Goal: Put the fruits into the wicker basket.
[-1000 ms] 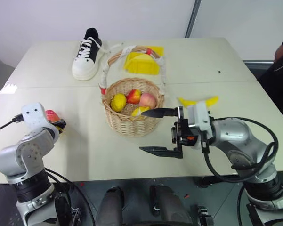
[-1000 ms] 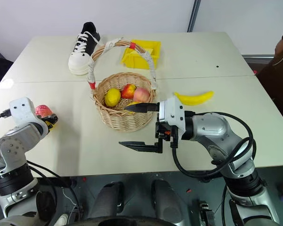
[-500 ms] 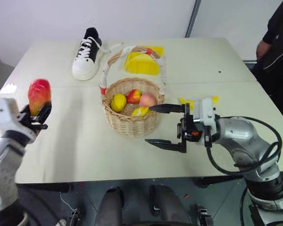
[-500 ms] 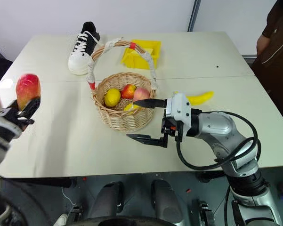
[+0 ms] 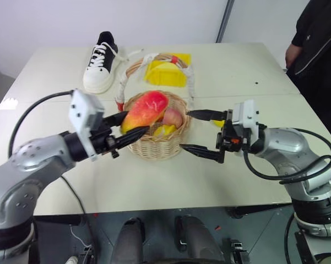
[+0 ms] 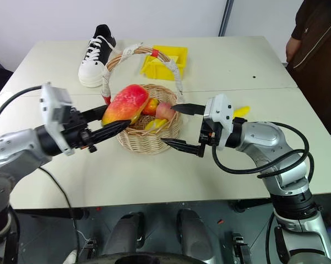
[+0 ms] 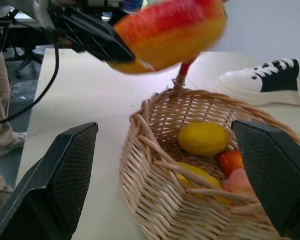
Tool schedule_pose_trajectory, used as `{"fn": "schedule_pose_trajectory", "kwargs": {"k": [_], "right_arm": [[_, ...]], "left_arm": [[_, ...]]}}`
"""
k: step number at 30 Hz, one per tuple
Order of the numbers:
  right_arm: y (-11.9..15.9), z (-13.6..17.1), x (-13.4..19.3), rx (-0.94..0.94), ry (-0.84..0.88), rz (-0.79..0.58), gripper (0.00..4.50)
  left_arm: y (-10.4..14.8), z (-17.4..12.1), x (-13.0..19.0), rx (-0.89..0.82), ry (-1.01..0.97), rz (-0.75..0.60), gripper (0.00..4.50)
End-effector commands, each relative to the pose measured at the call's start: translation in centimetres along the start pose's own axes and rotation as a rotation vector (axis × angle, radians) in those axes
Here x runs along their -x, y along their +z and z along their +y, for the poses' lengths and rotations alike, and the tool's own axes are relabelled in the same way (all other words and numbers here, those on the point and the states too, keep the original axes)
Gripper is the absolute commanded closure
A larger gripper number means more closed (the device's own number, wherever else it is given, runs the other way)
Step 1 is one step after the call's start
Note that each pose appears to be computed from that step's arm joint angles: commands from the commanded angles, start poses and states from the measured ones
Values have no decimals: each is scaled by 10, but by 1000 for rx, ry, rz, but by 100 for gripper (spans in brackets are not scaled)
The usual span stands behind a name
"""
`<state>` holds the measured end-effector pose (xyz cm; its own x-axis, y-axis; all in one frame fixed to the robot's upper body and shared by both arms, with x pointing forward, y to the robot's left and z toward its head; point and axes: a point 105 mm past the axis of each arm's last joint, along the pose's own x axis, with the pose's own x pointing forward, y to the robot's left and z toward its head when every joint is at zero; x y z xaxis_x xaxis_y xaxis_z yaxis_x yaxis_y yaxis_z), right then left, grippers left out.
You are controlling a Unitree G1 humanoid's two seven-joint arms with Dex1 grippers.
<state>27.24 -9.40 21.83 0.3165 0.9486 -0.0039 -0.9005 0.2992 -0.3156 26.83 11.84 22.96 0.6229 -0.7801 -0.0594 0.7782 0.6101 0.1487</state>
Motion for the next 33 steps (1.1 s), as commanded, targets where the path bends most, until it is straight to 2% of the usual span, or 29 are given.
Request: {"fn": "schedule_pose_trajectory", "kwargs": {"k": [1, 5, 8, 10, 11, 15, 18, 20, 23, 29, 32, 33], "right_arm": [[15, -2, 3, 61, -45, -12, 0], [10, -8, 8, 54, -97, 12, 0], [-3, -24, 18, 54, -185, 89, 0], [-13, -36, 26, 71, -240, 150, 0], [-15, -39, 29, 74, -251, 163, 0], [-56, -73, 58, 188, -354, 442, 0], [-81, -92, 75, 298, -350, 607, 0], [-91, -102, 81, 335, -349, 665, 0], [-106, -115, 91, 391, -324, 759, 0], [-126, -135, 94, 451, -312, 847, 0], [-132, -138, 94, 470, -290, 873, 85], [-132, -138, 94, 473, -286, 872, 134]], "left_arm": [[-4, 17, -12, -58, 57, 38, 216], [-10, 27, -19, -71, 93, 62, 216], [-8, 27, -24, -66, 94, 27, 112], [-5, 25, -26, -87, 88, 5, 12], [-4, 24, -26, -94, 83, 0, 5], [1, 10, -19, -89, -20, -72, 5], [6, -10, -11, -120, -148, -120, 5], [11, -26, -6, -83, -242, -167, 5], [11, -43, -3, -58, -328, -169, 5], [2, -47, -7, -58, -332, -117, 5], [1, -46, -7, -60, -324, -114, 0], [1, -46, -7, -59, -322, -114, 0]]}}
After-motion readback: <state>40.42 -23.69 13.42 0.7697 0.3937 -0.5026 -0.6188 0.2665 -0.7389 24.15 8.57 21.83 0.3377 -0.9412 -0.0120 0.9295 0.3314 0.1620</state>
